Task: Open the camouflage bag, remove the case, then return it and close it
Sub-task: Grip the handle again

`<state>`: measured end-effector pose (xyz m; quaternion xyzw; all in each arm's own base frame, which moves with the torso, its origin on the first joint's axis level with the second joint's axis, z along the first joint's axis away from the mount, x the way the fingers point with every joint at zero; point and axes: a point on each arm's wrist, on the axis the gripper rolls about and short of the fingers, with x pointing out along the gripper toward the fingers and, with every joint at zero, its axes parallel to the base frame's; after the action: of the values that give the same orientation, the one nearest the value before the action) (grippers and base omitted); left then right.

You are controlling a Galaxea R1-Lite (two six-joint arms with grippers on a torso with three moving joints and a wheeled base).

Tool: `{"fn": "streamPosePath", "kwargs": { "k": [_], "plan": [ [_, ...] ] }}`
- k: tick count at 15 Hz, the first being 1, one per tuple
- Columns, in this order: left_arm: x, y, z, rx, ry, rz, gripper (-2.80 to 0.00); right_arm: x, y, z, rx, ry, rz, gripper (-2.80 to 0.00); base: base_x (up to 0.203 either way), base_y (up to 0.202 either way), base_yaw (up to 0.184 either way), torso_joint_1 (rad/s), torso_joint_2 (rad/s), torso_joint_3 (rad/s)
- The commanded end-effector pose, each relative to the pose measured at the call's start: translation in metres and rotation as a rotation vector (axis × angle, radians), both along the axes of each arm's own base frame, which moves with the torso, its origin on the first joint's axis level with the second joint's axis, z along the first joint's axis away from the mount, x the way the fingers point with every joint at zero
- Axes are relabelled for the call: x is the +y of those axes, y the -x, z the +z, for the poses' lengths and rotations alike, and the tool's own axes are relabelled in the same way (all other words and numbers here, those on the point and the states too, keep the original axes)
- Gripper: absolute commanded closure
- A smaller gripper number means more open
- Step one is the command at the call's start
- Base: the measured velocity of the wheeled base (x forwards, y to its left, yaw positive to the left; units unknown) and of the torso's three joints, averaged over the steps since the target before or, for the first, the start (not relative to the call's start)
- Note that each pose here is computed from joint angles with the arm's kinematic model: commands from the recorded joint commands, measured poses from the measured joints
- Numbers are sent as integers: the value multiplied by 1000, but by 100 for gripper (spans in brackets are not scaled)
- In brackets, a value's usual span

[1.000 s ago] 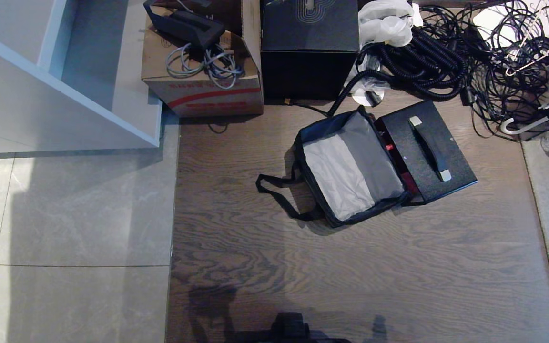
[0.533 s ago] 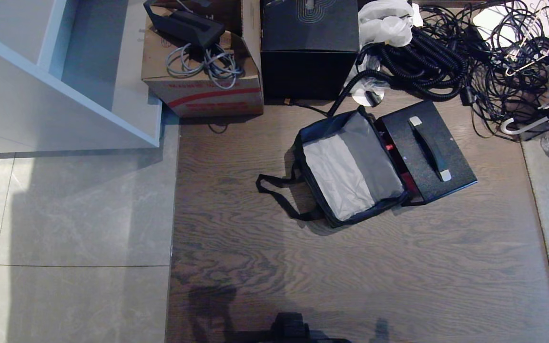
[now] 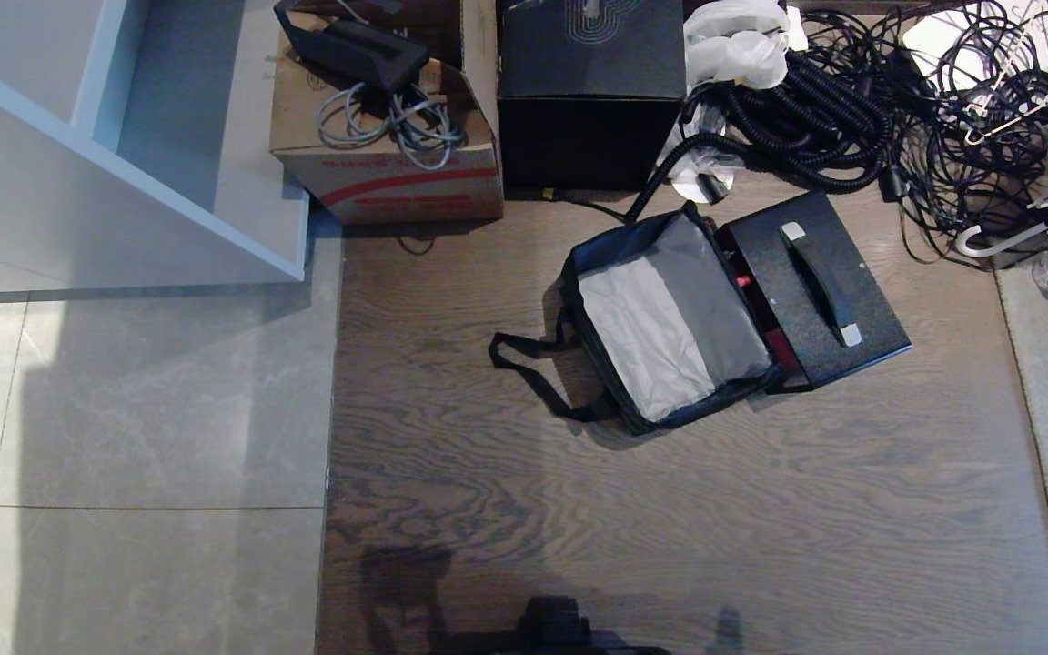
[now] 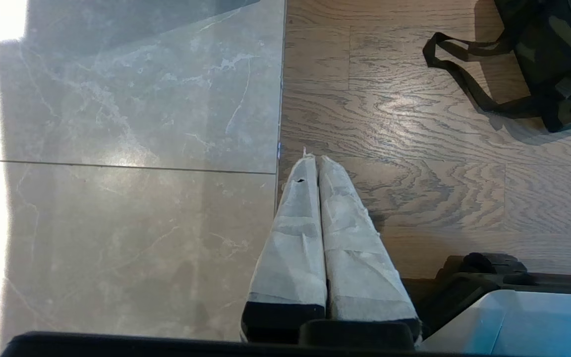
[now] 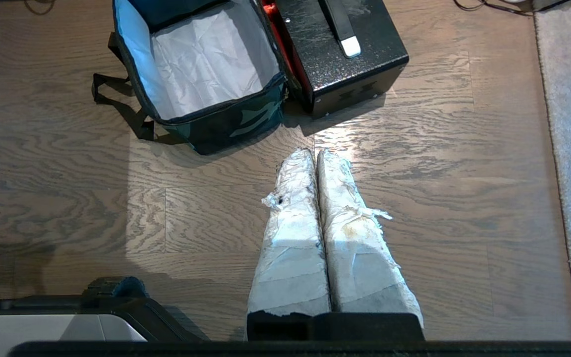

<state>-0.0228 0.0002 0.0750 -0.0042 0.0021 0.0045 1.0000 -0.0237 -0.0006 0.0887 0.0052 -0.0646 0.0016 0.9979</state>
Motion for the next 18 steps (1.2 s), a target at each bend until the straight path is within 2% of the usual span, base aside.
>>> {"fn": "streamPosePath", "kwargs": {
  "k": [1, 18],
  "plan": [
    [0, 0, 0, 0, 1, 0, 0, 0, -3, -11, 41, 0, 1, 0, 0, 0, 0, 0, 0, 0],
    [0, 0, 0, 0, 1, 0, 0, 0, -3, -11, 41, 0, 1, 0, 0, 0, 0, 0, 0, 0]
  ]
}}
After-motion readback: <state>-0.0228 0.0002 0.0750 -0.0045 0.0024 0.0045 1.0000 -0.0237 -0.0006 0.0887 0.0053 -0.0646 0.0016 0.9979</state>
